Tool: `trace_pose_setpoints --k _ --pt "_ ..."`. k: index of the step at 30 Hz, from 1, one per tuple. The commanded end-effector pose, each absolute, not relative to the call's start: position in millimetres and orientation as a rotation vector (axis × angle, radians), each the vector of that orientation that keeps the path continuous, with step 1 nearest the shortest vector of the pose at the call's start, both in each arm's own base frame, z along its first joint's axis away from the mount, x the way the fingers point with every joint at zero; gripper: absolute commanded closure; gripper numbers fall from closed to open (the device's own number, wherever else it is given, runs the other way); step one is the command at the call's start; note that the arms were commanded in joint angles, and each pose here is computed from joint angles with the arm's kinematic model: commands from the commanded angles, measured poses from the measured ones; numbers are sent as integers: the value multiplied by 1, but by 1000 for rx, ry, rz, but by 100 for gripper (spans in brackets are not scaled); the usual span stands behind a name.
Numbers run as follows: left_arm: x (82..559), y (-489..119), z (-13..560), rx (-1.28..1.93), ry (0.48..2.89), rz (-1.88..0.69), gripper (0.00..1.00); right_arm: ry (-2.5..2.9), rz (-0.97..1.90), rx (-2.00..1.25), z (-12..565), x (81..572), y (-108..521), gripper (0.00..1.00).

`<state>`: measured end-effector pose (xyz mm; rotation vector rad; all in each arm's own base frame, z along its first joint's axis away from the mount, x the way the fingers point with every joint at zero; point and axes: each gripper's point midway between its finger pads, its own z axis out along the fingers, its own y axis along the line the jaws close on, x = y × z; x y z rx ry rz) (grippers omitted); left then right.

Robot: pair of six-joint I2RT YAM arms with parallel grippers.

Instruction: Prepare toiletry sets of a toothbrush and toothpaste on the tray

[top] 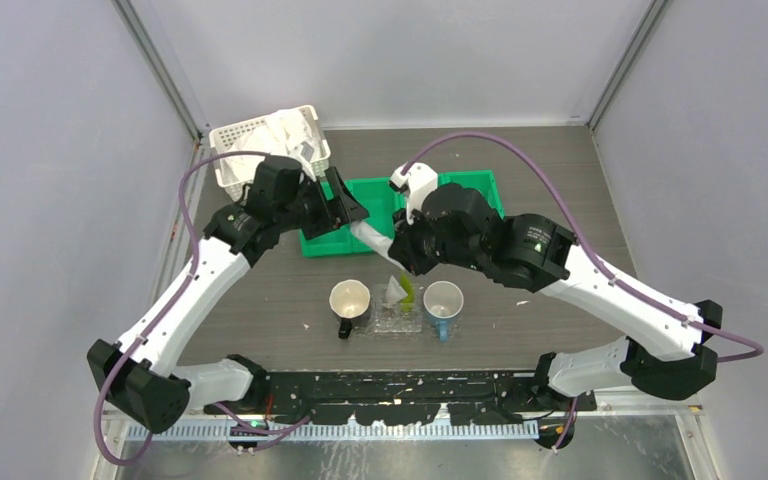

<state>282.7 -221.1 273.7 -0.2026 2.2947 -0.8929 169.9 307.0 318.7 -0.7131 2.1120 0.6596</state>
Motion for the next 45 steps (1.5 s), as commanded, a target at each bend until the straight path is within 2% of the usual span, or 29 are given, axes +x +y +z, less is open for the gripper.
trace_pose_setpoints --k 1,7,16,26,35,45 --pt "262 -232 289 -146 2221 -998 25 1944 635 -649 375 195 311 99" --pt "251 -228 281 -144 2228 -993 26 1910 649 -607 387 210 312 99" --pt "249 -218 284 -153 2213 -943 25 1902 689 -599 394 206 309 99" --pt "251 -157 317 -191 2134 -634 15 2039 729 -670 406 153 254 99" --pt "240 -146 322 -203 2126 -617 13 2161 809 -845 393 104 232 99" --pt "236 -144 319 -207 2134 -615 13 2334 494 -885 333 111 218 99"
